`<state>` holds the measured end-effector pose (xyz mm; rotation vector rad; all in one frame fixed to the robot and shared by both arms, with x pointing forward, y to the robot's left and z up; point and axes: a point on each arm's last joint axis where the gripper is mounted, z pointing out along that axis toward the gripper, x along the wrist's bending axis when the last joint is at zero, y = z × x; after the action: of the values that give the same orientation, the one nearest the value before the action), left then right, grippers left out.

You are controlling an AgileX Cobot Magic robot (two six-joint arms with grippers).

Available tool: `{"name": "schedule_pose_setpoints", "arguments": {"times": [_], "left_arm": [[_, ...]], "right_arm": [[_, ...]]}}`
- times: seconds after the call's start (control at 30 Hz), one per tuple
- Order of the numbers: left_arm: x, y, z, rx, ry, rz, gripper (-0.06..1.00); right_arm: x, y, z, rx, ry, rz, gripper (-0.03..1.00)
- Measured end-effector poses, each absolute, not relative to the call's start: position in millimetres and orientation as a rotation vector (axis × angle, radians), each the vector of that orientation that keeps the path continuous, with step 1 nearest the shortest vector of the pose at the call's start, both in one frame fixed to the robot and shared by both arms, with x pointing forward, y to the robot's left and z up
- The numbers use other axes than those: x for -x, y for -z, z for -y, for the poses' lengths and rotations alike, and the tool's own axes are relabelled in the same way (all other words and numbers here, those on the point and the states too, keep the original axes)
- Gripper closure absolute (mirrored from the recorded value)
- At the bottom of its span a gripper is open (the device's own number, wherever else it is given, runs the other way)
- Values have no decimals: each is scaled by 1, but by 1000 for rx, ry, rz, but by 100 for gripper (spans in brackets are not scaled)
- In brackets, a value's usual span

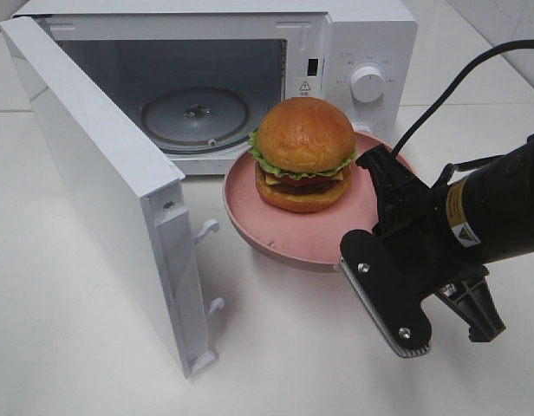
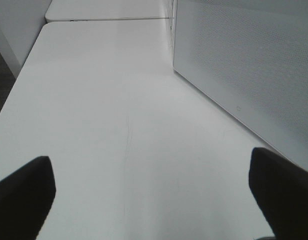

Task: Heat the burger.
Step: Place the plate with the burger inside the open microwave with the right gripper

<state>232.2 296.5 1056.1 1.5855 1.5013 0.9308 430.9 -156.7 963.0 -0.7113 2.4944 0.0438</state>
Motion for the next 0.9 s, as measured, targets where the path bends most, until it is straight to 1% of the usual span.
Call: {"name": "schedule_pose_setpoints", "arguments": {"times": [0.37,0.63,0.9], "left_arm": [[-232,-1056,-297,-1586,-931,-1501,-3],[-232,-1056,-297,-1586,-931,-1501,-3],[-232,-1056,-297,-1586,-931,-1501,-3]], "right_arm": [[-434,-961,165,837,-66,-2511,90],[-439,-960,174,869,-145,-2531,90],[-442,-963,173,892,-179,-2514,90]]}}
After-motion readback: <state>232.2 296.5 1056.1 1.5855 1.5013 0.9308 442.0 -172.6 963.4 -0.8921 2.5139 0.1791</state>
